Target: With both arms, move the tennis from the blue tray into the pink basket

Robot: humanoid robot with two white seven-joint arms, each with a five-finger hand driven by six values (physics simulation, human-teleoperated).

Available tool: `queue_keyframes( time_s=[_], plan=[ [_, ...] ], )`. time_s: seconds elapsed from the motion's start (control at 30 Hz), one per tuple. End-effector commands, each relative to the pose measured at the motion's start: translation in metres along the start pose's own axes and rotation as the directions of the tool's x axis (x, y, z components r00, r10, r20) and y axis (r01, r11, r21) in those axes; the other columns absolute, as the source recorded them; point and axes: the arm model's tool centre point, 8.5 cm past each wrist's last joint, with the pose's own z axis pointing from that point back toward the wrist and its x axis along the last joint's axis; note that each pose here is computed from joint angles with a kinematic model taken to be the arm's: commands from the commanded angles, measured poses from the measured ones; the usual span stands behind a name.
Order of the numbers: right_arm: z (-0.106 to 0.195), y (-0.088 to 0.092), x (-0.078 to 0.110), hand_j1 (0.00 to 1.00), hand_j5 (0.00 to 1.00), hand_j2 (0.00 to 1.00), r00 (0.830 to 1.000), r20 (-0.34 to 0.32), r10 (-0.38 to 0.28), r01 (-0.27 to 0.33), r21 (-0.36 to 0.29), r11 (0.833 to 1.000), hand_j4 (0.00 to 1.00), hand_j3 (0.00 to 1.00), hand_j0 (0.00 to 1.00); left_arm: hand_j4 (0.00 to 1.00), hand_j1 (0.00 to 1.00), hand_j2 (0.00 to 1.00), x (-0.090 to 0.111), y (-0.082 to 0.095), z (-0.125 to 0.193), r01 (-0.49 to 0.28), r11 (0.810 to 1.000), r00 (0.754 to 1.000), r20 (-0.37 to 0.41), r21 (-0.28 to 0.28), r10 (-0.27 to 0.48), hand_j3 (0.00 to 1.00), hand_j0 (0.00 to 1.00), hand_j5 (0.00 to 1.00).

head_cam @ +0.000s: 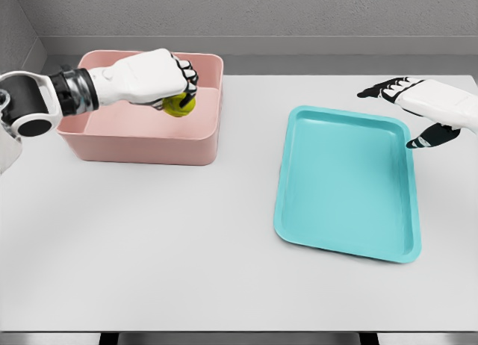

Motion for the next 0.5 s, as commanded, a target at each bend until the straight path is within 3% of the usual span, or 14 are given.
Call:
queue_keyframes(
  time_s=[0.0, 0.03, 0.13, 0.2, 0.4, 0.47],
  plan=[
    [0.001, -0.001, 0.000, 1.00, 1.00, 1.00, 1.000, -0.001, -0.002, 0.002, -0.002, 1.000, 1.00, 1.00, 1.00, 0.93, 0.93, 0.93, -0.006, -0.013, -0.008, -0.035, 0.999, 0.999, -0.024, -0.020, 0.034, 0.93, 0.93, 0.93],
    [0.000, 0.000, 0.000, 1.00, 1.00, 1.00, 1.000, 0.000, -0.003, 0.003, -0.001, 1.000, 1.00, 1.00, 1.00, 1.00, 1.00, 1.00, -0.011, -0.013, -0.007, -0.036, 0.999, 0.999, -0.034, -0.023, 0.036, 1.00, 1.00, 1.00],
    [0.000, 0.000, 0.000, 1.00, 1.00, 1.00, 1.000, 0.000, -0.003, 0.003, -0.001, 1.000, 1.00, 1.00, 1.00, 1.00, 1.00, 1.00, -0.011, -0.012, -0.005, -0.044, 0.999, 0.998, -0.034, -0.015, 0.043, 1.00, 1.00, 1.00],
    [0.001, -0.001, 0.000, 1.00, 1.00, 1.00, 1.000, -0.001, -0.002, 0.002, -0.002, 1.000, 1.00, 1.00, 1.00, 1.00, 1.00, 1.00, -0.004, 0.001, -0.003, -0.062, 0.997, 0.998, -0.003, 0.038, 0.062, 1.00, 1.00, 1.00],
    [0.001, 0.000, 0.000, 1.00, 1.00, 1.00, 1.000, -0.001, -0.003, 0.003, -0.001, 1.000, 1.00, 1.00, 1.00, 1.00, 1.00, 1.00, 0.010, 0.027, 0.048, -0.098, 0.989, 0.994, 0.060, 0.107, 0.092, 1.00, 1.00, 1.00],
    [0.001, 0.000, -0.001, 1.00, 1.00, 1.00, 1.000, -0.002, -0.002, 0.002, 0.000, 1.000, 1.00, 1.00, 1.00, 1.00, 1.00, 1.00, 0.014, 0.021, 0.063, -0.115, 0.988, 0.992, 0.058, 0.103, 0.110, 1.00, 1.00, 1.00]
  ],
)
